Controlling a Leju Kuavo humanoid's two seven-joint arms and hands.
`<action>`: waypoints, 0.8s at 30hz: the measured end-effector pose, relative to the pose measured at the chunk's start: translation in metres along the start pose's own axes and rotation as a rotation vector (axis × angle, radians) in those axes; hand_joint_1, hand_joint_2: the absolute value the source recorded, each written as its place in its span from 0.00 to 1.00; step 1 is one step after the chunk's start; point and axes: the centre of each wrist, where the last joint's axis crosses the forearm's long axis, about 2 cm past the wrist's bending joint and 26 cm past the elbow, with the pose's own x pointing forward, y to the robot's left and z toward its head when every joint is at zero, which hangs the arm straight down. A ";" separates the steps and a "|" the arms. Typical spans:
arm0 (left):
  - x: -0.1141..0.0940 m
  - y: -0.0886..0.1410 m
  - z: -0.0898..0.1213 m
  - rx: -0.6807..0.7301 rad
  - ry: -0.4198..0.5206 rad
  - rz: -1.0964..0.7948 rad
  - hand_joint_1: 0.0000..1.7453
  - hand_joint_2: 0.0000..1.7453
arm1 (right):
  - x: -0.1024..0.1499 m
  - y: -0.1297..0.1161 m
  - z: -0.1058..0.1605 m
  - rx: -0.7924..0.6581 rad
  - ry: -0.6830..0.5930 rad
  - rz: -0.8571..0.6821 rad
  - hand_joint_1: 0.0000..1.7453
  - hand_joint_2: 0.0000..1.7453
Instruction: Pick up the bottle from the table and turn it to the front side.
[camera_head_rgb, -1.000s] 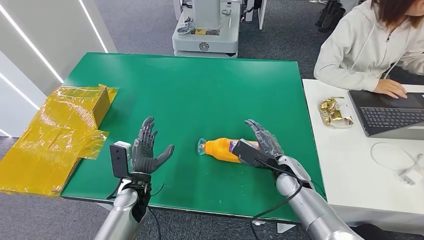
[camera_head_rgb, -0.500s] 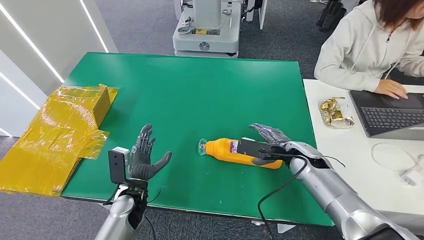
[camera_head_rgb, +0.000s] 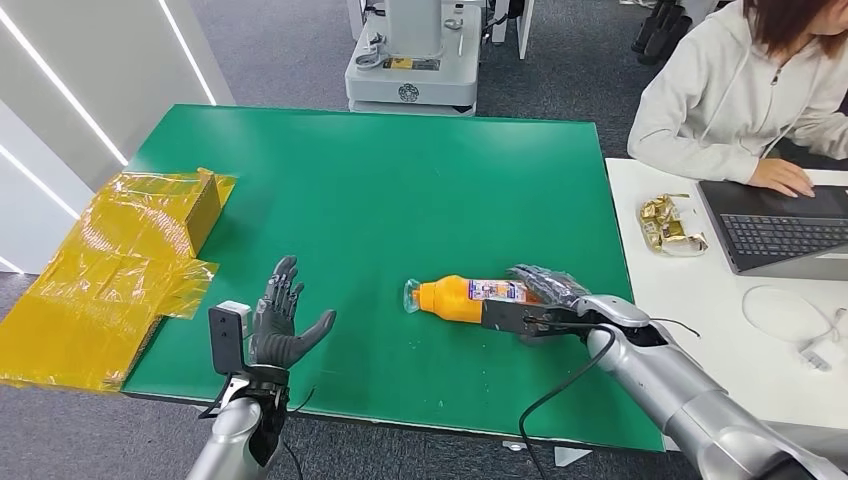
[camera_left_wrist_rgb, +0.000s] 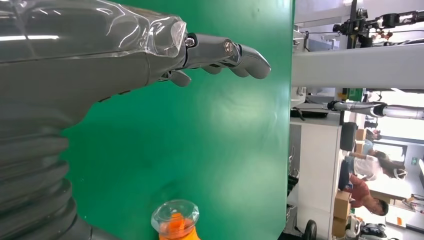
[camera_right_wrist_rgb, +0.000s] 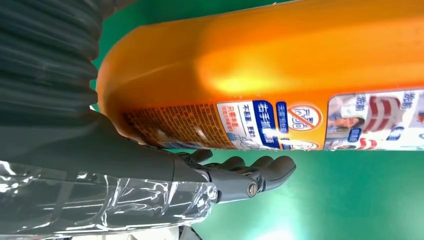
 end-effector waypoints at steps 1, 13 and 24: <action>0.000 0.000 0.000 0.001 0.000 0.000 0.00 1.00 | 0.000 0.001 0.000 -0.001 0.000 -0.001 0.00 1.00; 0.001 0.000 0.001 0.011 0.013 -0.001 0.00 1.00 | -0.010 0.015 0.004 -0.012 0.008 0.001 1.00 1.00; 0.001 -0.001 0.001 0.012 0.011 0.000 0.00 1.00 | -0.010 0.015 0.005 -0.019 0.007 0.004 1.00 1.00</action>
